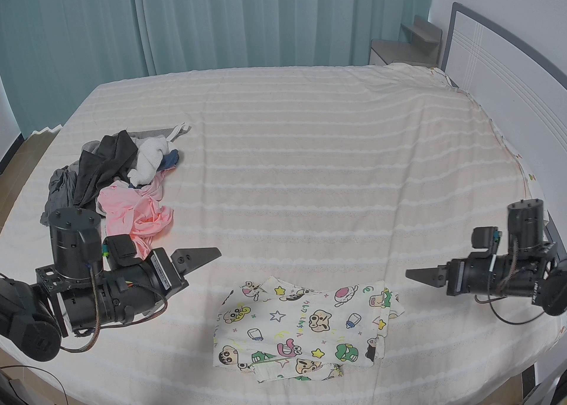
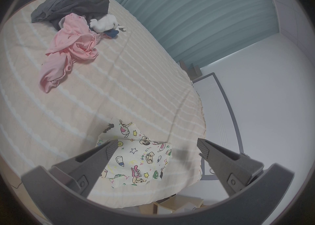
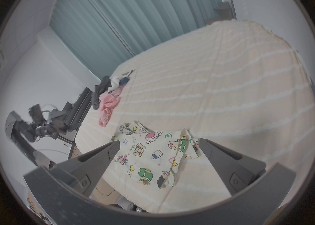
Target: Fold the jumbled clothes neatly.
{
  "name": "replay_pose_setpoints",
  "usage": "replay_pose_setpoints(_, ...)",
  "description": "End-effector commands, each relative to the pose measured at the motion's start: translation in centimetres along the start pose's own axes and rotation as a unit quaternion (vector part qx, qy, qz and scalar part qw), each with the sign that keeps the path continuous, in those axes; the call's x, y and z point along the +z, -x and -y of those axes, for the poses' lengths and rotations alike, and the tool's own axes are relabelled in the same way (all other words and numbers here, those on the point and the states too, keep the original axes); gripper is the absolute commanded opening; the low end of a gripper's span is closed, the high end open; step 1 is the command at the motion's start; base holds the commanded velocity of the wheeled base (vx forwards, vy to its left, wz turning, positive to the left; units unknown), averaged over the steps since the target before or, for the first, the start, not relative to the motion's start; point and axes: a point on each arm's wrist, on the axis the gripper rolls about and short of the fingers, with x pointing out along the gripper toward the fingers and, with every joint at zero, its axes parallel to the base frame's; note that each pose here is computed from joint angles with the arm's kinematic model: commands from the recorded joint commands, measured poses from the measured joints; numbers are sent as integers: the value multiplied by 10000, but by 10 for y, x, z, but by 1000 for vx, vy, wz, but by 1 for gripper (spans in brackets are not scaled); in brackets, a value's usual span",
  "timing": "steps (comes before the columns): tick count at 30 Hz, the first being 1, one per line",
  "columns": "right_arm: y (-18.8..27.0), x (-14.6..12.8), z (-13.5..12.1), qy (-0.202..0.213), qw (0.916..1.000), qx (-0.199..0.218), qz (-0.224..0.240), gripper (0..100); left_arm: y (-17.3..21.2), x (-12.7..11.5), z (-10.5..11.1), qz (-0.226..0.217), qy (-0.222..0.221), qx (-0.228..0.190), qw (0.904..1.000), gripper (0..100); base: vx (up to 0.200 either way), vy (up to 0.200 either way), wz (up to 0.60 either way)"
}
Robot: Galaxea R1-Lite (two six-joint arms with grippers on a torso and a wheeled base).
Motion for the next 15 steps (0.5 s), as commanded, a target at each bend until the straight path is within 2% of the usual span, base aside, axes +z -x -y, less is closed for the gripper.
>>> replay_pose_setpoints(1,-97,-4,33,-620,9937,-280,-894,100,18,4,-6,187,177,-167,9995,100,0,0,0)
replay_pose_setpoints(7,-131,-13,46,-839,9894,-371,-1127,100,14,3,-10,124,194,-73,9997,100,0,0,0)
replay_pose_setpoints(15,-150,-5,48,-809,9910,-321,-1016,100,13,2,-10,99,200,-54,9997,100,0,0,0)
